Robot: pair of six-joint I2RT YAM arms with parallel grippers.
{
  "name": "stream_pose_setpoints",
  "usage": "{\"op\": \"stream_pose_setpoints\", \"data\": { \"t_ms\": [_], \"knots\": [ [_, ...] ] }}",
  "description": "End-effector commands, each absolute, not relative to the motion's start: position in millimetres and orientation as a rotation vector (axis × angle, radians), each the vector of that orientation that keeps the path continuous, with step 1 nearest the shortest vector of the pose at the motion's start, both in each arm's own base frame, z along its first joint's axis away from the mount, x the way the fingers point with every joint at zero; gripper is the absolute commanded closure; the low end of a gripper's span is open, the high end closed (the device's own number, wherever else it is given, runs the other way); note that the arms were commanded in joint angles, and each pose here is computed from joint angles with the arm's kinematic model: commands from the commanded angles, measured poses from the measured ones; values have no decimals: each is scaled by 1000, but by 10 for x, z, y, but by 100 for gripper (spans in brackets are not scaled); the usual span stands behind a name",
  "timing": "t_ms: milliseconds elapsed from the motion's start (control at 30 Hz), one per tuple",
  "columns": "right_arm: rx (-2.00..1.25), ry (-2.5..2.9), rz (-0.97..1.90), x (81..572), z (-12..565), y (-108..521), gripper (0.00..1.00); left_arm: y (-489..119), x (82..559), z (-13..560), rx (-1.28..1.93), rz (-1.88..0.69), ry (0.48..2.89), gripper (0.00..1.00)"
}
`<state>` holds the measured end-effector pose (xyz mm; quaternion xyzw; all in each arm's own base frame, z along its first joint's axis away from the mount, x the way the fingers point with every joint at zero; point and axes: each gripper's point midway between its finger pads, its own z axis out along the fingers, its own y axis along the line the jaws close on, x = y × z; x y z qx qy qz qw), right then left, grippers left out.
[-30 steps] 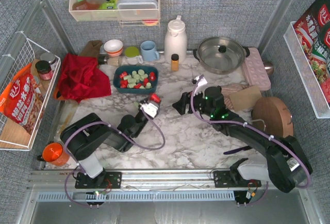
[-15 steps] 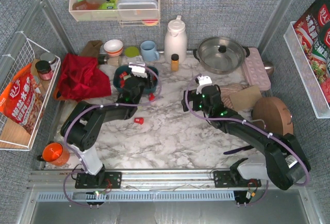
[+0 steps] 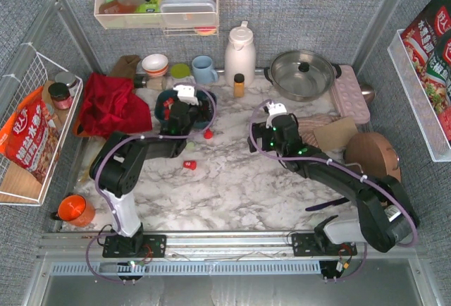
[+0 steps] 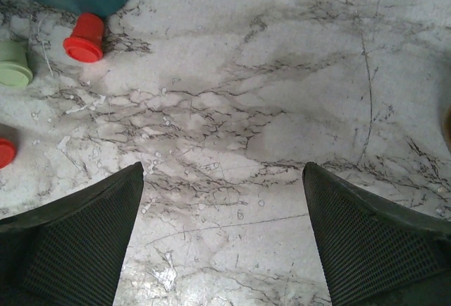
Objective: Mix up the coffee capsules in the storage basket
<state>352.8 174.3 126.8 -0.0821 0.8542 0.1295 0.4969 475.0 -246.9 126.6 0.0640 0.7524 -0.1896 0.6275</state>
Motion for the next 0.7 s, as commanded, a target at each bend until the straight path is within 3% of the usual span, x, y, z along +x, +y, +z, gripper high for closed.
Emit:
{"op": "stream_pose_setpoints", "data": {
  "t_ms": [0,167,433,667],
  "knots": [
    [-198,2072,304,3552,1277,1748,1,-2447,4678,1363,144,-459,1693,1],
    [-205,2077,298,3554,1278,1746,1,-2244,4485,1255,79,-406,1800,3],
    [-114,2127,288,3534,1170,1681,1,-2030,3921,787,34,-319,2242,14],
    [-41,2132,223,3553,1087,1550,1,-1758,3472,693,-96,-309,2286,20]
  ]
}}
